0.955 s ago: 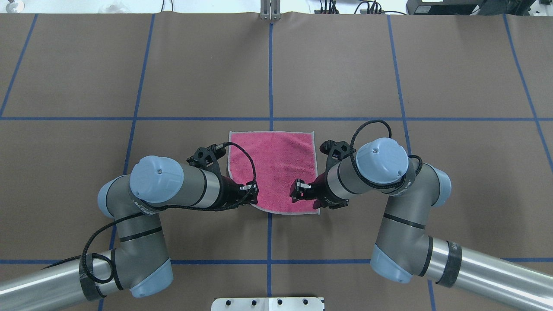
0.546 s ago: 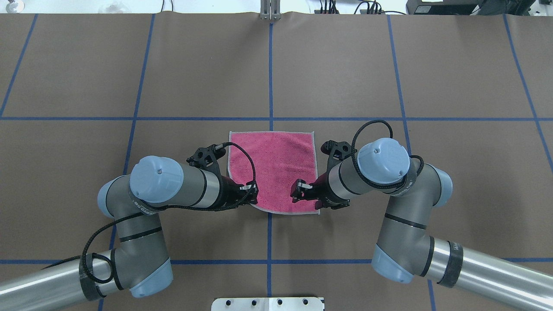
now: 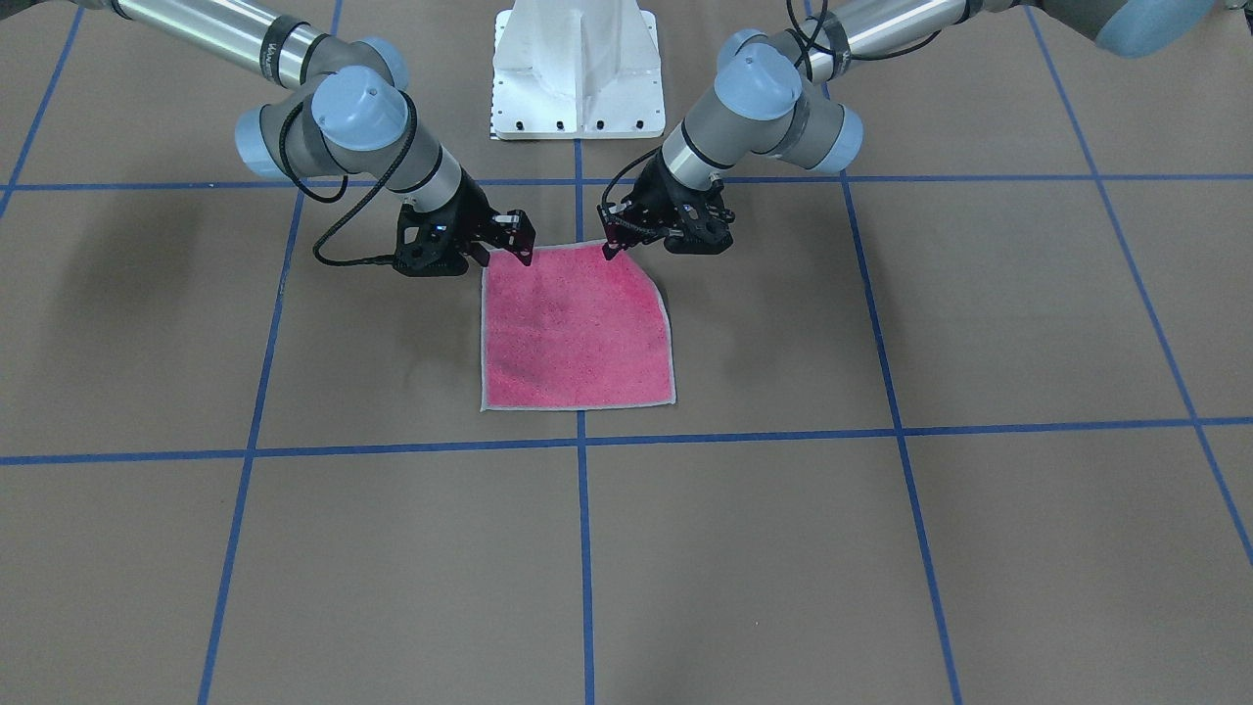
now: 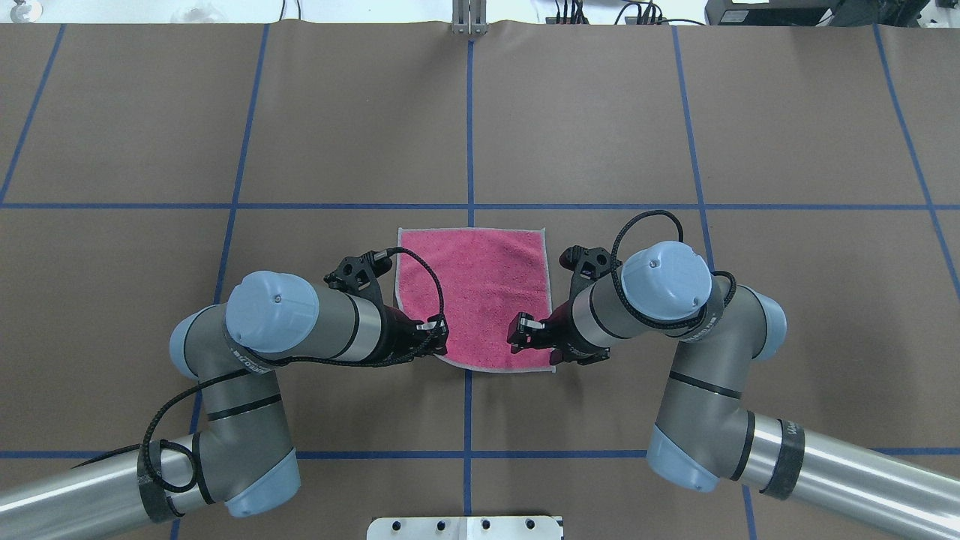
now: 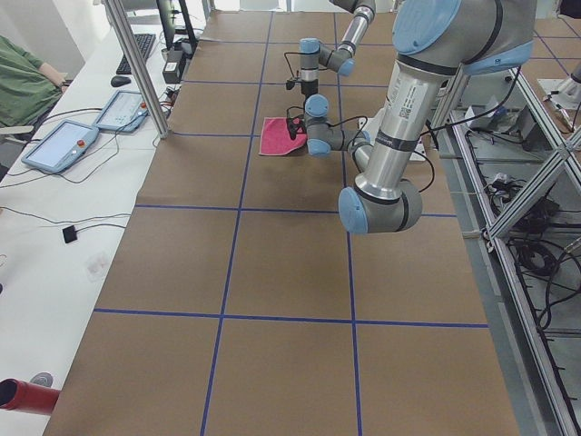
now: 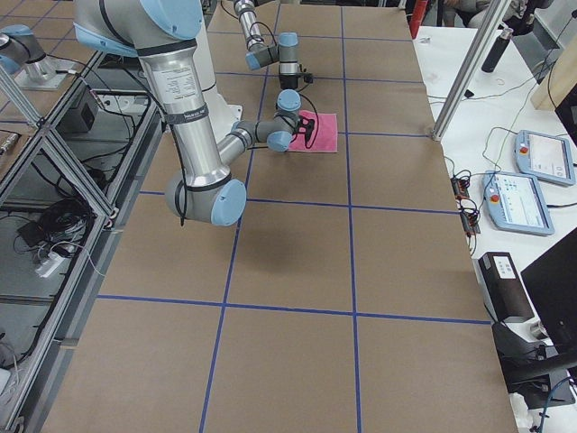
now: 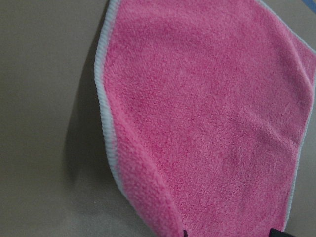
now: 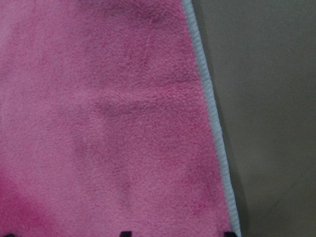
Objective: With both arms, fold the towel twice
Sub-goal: 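Close the right gripper on the towel's near corner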
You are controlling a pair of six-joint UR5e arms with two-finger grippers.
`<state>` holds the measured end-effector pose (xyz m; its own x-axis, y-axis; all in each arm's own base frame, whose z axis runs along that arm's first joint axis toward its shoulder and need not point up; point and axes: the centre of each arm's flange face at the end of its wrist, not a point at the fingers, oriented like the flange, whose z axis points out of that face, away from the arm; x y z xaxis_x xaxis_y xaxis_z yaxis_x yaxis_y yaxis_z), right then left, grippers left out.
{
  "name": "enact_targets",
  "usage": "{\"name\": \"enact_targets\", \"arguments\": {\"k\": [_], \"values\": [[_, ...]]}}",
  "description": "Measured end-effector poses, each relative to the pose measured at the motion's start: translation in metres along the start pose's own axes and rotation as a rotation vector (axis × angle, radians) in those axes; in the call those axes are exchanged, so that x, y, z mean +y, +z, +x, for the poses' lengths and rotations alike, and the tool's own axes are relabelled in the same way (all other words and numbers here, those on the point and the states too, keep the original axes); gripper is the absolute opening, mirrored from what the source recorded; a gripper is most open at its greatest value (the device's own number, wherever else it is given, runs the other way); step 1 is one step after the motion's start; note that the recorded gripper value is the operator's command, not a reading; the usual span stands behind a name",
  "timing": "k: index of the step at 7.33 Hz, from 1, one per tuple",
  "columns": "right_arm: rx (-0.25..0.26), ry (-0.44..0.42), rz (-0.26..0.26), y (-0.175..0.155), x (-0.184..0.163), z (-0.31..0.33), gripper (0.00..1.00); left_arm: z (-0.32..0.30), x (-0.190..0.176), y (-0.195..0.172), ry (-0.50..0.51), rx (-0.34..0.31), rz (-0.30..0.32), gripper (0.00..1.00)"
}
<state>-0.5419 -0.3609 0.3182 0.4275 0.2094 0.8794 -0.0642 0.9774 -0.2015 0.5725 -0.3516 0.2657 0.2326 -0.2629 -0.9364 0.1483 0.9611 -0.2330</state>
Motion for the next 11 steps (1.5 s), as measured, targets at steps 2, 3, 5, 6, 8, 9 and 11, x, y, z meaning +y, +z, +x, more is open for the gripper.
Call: {"name": "enact_targets", "arguments": {"k": [2,3,5,6,8,9,11], "values": [[0.0,0.005,0.001,0.0003,0.0001,-0.0003,0.48,0.0002,0.0,0.0,0.0,0.0,0.0,0.0],[0.0,0.013,0.0,0.0005,0.0007,-0.0008,0.42,0.0007,0.0001,-0.0003,0.0,0.001,0.0,0.0],[-0.004,0.027,-0.001,0.0005,0.0019,-0.0036,0.27,0.001,-0.0002,-0.0007,0.0,0.002,0.0,0.0],[-0.005,0.028,-0.001,0.0005,0.0024,-0.0043,0.44,0.0007,-0.0003,-0.0007,0.0,0.002,0.001,0.0],[-0.008,0.026,-0.004,-0.0015,0.0034,-0.0047,0.57,0.0001,-0.0001,-0.0002,0.0,0.0,0.0,0.0],[-0.008,0.026,-0.005,-0.0022,0.0033,-0.0038,0.57,-0.0002,0.0001,0.0002,0.0,0.0,0.0,0.0],[-0.006,0.027,-0.005,-0.0025,0.0028,-0.002,0.64,-0.0006,0.0001,0.0003,0.0,-0.001,0.0,0.0]]}}
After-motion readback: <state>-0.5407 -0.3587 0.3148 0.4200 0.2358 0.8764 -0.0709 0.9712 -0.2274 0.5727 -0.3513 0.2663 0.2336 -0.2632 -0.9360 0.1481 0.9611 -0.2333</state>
